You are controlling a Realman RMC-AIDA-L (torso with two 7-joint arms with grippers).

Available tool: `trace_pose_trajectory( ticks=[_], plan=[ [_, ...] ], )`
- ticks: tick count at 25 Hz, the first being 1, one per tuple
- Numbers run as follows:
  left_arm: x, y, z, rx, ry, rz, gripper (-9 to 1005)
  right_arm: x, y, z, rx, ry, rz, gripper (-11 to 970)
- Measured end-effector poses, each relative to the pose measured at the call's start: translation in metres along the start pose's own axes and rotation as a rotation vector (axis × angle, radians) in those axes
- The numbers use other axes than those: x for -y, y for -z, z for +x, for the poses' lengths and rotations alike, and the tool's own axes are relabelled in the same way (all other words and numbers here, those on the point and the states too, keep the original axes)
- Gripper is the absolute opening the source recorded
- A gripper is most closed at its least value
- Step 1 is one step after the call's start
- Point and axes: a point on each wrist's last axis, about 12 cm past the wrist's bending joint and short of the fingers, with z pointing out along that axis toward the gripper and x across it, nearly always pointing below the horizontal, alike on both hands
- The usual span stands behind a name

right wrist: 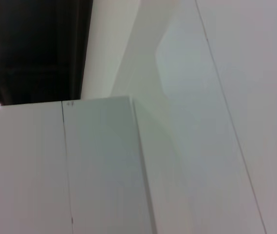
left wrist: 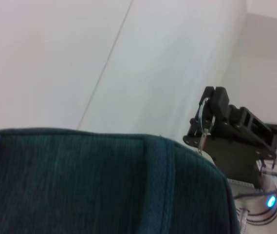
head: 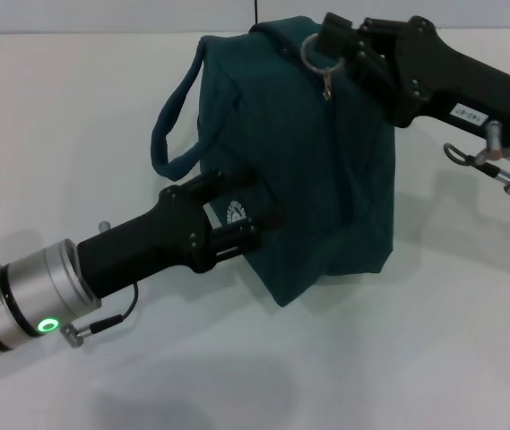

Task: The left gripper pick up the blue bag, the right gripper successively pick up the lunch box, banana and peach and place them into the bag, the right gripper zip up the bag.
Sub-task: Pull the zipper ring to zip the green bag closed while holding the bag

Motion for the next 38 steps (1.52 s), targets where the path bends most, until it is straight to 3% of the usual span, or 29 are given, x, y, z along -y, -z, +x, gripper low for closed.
trace_pose_trajectory(
  ticks=[23,34,38],
  plan=[
    [-0.014,-0.009,-0.002,-0.013,-0.017,-0.088,824,0.006,-0.016,-0.003,-0.03,0.021,-0.02,13],
    [-0.013,-0.013,-0.004,-0.03,-0.069,-0.052,415,0.006,-0.013,0.0,-0.037,0.013,-0.007,12],
    [-0.013,-0.014,-0.004,-0.038,-0.07,-0.042,329,0.006,-0.013,0.0,-0.038,0.011,-0.005,12]
  ],
)
